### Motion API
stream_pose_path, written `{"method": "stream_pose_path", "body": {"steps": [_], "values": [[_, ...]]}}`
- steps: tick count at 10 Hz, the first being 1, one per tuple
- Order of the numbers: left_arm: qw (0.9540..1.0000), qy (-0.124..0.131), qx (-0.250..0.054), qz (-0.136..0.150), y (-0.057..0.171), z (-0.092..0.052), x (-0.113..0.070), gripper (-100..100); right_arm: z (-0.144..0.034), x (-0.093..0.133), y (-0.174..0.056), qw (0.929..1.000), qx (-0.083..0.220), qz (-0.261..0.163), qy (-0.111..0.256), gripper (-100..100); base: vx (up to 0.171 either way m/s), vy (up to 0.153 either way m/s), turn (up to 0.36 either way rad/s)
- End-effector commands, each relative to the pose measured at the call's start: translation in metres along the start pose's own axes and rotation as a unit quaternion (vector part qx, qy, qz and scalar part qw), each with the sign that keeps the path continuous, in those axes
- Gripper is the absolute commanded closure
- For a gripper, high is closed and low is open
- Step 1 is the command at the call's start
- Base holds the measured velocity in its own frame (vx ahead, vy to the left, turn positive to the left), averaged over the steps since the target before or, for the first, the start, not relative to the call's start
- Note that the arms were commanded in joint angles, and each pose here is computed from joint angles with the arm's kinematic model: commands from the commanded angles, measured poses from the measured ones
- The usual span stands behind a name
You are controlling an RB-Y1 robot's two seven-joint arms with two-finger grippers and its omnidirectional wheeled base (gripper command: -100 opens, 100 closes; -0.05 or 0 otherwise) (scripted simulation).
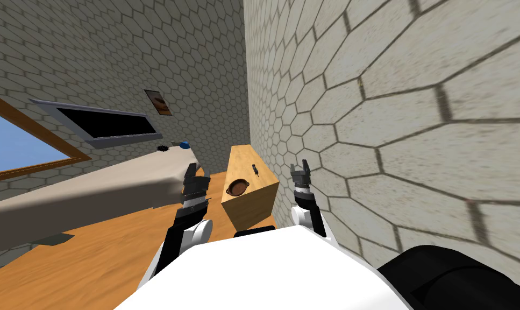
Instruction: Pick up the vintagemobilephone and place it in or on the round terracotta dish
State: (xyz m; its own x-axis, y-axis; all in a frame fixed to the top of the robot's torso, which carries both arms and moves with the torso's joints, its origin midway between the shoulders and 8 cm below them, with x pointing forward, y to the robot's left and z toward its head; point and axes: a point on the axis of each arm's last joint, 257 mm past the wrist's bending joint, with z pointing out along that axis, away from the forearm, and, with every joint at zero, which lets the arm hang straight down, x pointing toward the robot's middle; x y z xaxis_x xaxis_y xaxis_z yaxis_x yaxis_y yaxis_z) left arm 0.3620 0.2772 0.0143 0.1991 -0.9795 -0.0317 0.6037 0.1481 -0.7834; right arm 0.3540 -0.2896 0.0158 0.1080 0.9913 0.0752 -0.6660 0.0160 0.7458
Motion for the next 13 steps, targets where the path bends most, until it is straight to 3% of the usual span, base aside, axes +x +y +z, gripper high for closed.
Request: {"method": "stream_pose_path", "body": {"steps": [1, 7, 13], "values": [[1.0, 0.0, 0.0, 0.0, 0.0, 0.0, 0.0, 0, -0.002, 0.006, -0.006, 0.9997, 0.008, -0.013, 0.021, -100, -0.003, 0.039, -0.006], [1.0, 0.0, 0.0, 0.0, 0.0, 0.0, 0.0, 0, -0.02, 0.033, -0.04, 0.9909, 0.047, -0.069, 0.106, -100, -0.017, 0.127, -0.011], [1.0, 0.0, 0.0, 0.0, 0.0, 0.0, 0.0, 0, -0.052, 0.053, -0.081, 0.9688, 0.09, -0.129, 0.192, -100, -0.011, 0.125, -0.011]]}}
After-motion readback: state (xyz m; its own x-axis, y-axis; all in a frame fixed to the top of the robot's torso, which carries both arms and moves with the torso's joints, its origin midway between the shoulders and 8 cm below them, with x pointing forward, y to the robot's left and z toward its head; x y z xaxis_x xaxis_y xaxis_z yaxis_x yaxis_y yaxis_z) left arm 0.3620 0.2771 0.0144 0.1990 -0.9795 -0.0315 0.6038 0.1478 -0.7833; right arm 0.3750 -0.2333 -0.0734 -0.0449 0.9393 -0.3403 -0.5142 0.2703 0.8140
